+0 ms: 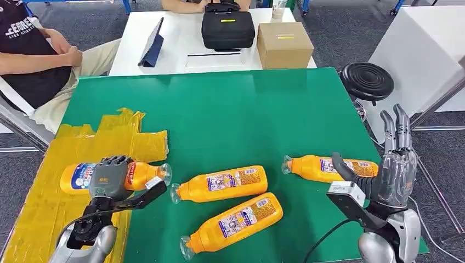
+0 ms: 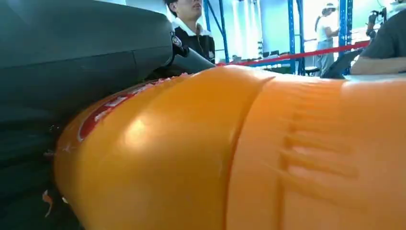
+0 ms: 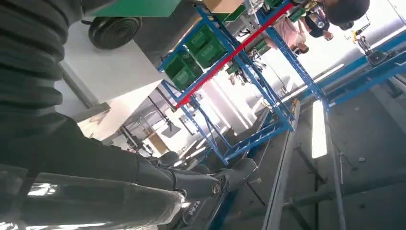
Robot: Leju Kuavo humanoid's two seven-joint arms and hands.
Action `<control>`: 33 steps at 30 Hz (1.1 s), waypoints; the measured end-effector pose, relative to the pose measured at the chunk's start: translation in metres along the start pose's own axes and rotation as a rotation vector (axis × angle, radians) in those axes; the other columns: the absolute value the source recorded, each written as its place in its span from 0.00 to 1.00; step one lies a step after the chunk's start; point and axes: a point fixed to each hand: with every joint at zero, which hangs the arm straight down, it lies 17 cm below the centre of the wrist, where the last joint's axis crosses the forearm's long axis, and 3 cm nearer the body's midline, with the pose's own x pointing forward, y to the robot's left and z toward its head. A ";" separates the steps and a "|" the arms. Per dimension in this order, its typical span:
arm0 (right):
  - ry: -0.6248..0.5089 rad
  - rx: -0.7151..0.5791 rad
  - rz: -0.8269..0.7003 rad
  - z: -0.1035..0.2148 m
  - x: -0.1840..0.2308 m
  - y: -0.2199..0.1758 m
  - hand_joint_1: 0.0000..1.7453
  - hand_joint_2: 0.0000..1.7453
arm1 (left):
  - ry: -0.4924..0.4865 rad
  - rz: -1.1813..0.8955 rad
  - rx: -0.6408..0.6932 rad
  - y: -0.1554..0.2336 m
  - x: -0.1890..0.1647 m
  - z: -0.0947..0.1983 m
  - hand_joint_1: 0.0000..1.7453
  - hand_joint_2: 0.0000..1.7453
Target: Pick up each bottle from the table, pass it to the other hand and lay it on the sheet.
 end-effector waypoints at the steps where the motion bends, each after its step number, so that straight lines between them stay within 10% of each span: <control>1: 0.002 0.000 -0.003 0.000 0.000 0.000 0.00 1.00 | 0.001 -0.001 -0.007 -0.002 -0.001 0.001 1.00 1.00; 8: 0.004 0.001 -0.016 -0.003 -0.003 0.003 0.00 1.00 | 0.010 -0.013 -0.067 -0.023 -0.006 0.004 1.00 1.00; 10: 0.006 0.003 -0.022 -0.003 -0.004 0.003 0.00 1.00 | 0.014 -0.015 -0.079 -0.027 -0.007 0.003 0.58 1.00; 11: 0.006 0.004 -0.026 -0.004 -0.005 0.004 0.00 1.00 | 0.016 -0.016 -0.086 -0.028 -0.008 0.003 0.00 1.00; 33: 0.015 0.021 -0.041 -0.013 -0.016 0.015 0.00 1.00 | 0.043 -0.028 -0.312 -0.075 -0.023 -0.012 0.00 1.00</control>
